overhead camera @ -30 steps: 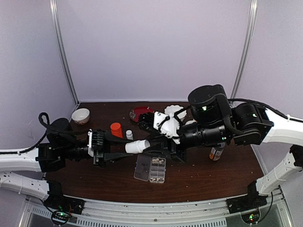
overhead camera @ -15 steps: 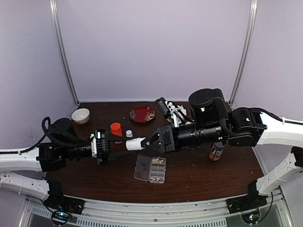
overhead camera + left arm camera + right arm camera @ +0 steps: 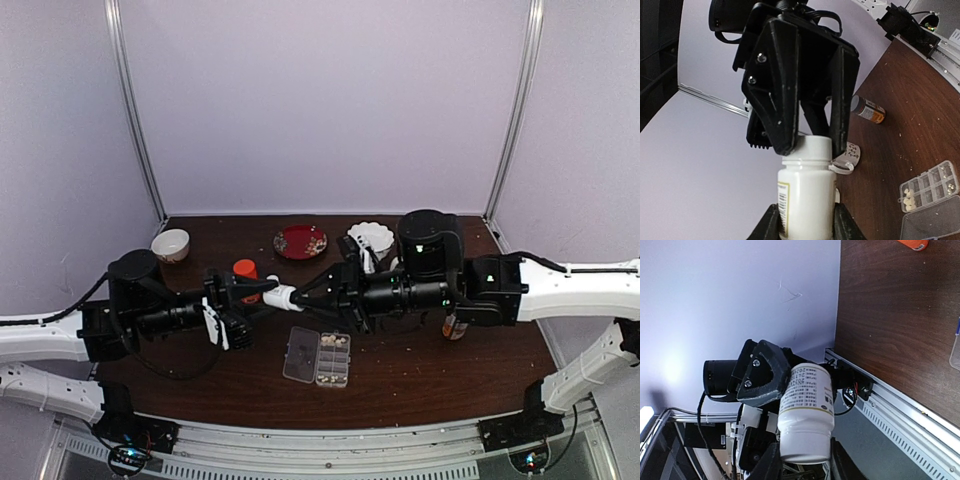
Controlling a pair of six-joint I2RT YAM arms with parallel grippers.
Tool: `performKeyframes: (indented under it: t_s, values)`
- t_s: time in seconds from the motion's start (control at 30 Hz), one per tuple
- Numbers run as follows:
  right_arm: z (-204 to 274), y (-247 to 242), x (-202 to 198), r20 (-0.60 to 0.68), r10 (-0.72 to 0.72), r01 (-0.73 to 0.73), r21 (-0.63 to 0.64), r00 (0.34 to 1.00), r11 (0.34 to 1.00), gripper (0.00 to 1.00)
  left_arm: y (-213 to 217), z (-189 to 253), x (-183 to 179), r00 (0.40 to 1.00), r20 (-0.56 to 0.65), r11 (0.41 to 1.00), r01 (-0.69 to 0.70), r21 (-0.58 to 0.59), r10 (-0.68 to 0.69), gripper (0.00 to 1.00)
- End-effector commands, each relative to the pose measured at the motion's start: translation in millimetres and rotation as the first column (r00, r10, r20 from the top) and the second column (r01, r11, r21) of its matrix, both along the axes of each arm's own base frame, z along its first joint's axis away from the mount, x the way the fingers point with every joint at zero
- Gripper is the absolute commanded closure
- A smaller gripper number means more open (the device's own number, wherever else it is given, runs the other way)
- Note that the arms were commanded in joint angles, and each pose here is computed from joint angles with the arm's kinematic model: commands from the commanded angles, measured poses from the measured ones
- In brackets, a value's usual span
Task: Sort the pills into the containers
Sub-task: Screw the lid of the pill bottle onto the pill bottle, then pass from the left arm to the right
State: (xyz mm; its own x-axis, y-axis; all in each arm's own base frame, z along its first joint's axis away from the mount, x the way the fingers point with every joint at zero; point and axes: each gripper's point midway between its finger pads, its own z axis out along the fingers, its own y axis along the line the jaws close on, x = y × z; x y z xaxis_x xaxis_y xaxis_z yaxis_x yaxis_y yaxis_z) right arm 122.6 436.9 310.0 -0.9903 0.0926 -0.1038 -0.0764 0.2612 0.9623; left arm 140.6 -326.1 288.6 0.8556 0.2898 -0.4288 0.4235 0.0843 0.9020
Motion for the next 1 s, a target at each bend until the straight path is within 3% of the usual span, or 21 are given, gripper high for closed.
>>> performKeyframes:
  t_s: [0.0, 0.07, 0.23, 0.37, 0.47, 0.53, 0.6, 0.7, 0.77, 0.87, 0.97]
  values:
    - [76.8, 8.9, -24.5, 0.027, 0.117, -0.119, 0.308, 0.993, 0.944, 0.49, -12.9, 14.4, -12.4, 0.993, 0.098, 0.997, 0.072, -0.033, -0.068, 1.00]
    - [66.4, 0.1, -22.1, 0.095, 0.099, -0.120, 0.249, 0.991, 0.961, 0.24, -10.9, 17.6, -13.5, 0.997, 0.031, 0.995, 0.070, -0.072, -0.068, 1.00]
    - [24.4, -28.7, -12.1, 0.375, 0.145, -0.134, -0.056, 0.915, 0.989, 0.15, -1.6, 30.5, -21.9, 0.993, -0.069, 0.982, 0.085, -0.166, -0.098, 1.00]
    - [9.5, -51.6, -9.0, 0.644, 0.296, -0.130, -0.293, 0.706, 0.947, 0.14, 3.1, 39.6, -30.0, 0.973, -0.178, 0.970, 0.104, -0.222, -0.145, 1.00]
    - [3.0, -66.4, -0.3, 0.778, 0.440, -0.040, -0.474, 0.448, 0.879, 0.14, 3.1, 43.9, -37.8, 0.935, -0.290, 0.958, 0.130, -0.254, -0.204, 1.00]
    - [2.7, -73.7, 11.6, 0.796, 0.538, 0.079, -0.577, 0.279, 0.813, 0.01, 1.2, 47.2, -42.4, 0.900, -0.361, 0.949, 0.146, -0.279, -0.245, 1.00]
    - [8.6, -79.8, 27.4, 0.789, 0.589, 0.216, -0.614, 0.173, 0.759, 0.00, -1.9, 49.4, -44.1, 0.854, -0.443, 0.943, 0.147, -0.299, -0.273, 1.00]
    - [35.7, -79.7, 40.9, 0.828, 0.531, 0.304, -0.560, 0.181, 0.770, 0.00, -7.6, 50.0, -44.1, 0.782, -0.548, 0.939, 0.135, -0.316, -0.296, 1.00]
    - [42.8, -76.2, 33.2, 0.837, 0.524, 0.254, -0.548, 0.159, 0.797, 0.00, -9.9, 50.3, -44.5, 0.753, -0.584, 0.939, 0.132, -0.318, -0.304, 1.00]
    - [38.7, -64.4, -0.1, 0.857, 0.514, 0.065, -0.516, 0.047, 0.854, 0.00, -10.5, 51.1, -44.2, 0.729, -0.610, 0.937, 0.124, -0.327, -0.310, 1.00]
    - [34.7, -61.2, -12.9, 0.844, 0.534, 0.008, -0.534, -0.056, 0.845, 0.01, -10.0, 52.4, -44.1, 0.718, -0.619, 0.932, 0.119, -0.341, -0.318, 1.00]
